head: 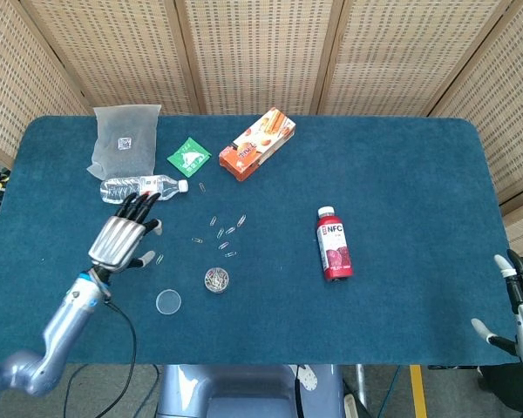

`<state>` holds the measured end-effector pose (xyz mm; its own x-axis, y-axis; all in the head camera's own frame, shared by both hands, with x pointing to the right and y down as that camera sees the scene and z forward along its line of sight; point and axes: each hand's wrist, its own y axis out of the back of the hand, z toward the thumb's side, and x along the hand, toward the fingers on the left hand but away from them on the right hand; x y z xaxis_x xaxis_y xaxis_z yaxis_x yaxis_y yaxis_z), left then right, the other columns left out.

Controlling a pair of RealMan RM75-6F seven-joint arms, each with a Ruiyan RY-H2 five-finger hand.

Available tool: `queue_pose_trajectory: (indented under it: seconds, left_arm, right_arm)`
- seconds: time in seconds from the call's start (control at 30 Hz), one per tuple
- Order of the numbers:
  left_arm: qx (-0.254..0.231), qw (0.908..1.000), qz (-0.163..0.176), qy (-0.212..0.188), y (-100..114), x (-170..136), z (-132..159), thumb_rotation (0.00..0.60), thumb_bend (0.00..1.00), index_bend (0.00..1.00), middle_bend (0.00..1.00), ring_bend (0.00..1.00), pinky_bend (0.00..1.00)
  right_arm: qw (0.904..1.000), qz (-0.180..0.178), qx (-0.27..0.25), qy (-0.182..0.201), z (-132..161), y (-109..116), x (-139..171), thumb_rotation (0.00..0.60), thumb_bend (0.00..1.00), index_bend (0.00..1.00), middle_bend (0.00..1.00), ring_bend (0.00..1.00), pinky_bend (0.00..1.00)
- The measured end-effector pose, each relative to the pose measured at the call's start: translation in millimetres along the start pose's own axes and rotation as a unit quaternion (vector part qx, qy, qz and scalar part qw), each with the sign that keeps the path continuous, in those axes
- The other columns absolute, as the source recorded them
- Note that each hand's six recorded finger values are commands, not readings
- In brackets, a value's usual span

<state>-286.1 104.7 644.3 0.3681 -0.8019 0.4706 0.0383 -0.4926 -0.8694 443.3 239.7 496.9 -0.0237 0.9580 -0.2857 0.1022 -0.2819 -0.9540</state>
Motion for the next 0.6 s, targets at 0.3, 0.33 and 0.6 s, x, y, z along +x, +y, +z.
queue_pose_trajectory:
  seconds: [0.3,0.33,0.6]
  left_arm:
    - [0.037,0.9978,-0.055,0.010,-42,50,23,0.600,0.38,0.47,0.00,0.00,0.00]
    - [0.038,0.9973,-0.061,0.013,-47,55,25,0.600,0.38,0.47,0.00,0.00,0.00]
    - [0.036,0.9944,-0.097,0.022,-71,71,36,0.600,0.38,0.47,0.00,0.00,0.00]
  right_arm:
    - [0.9999,0.011,0.003,-0.010,-5,-4,-5,0.600,0.00,0.00,0.00,0.00,0.00]
    - [0.9999,0.011,0.004,-0.010,-5,-4,-5,0.600,0.00,0.00,0.00,0.00,0.00]
    - [0.9998,0.015,0.004,-0.016,-7,-7,-7,0.600,0.00,0.00,0.00,0.00,0.00]
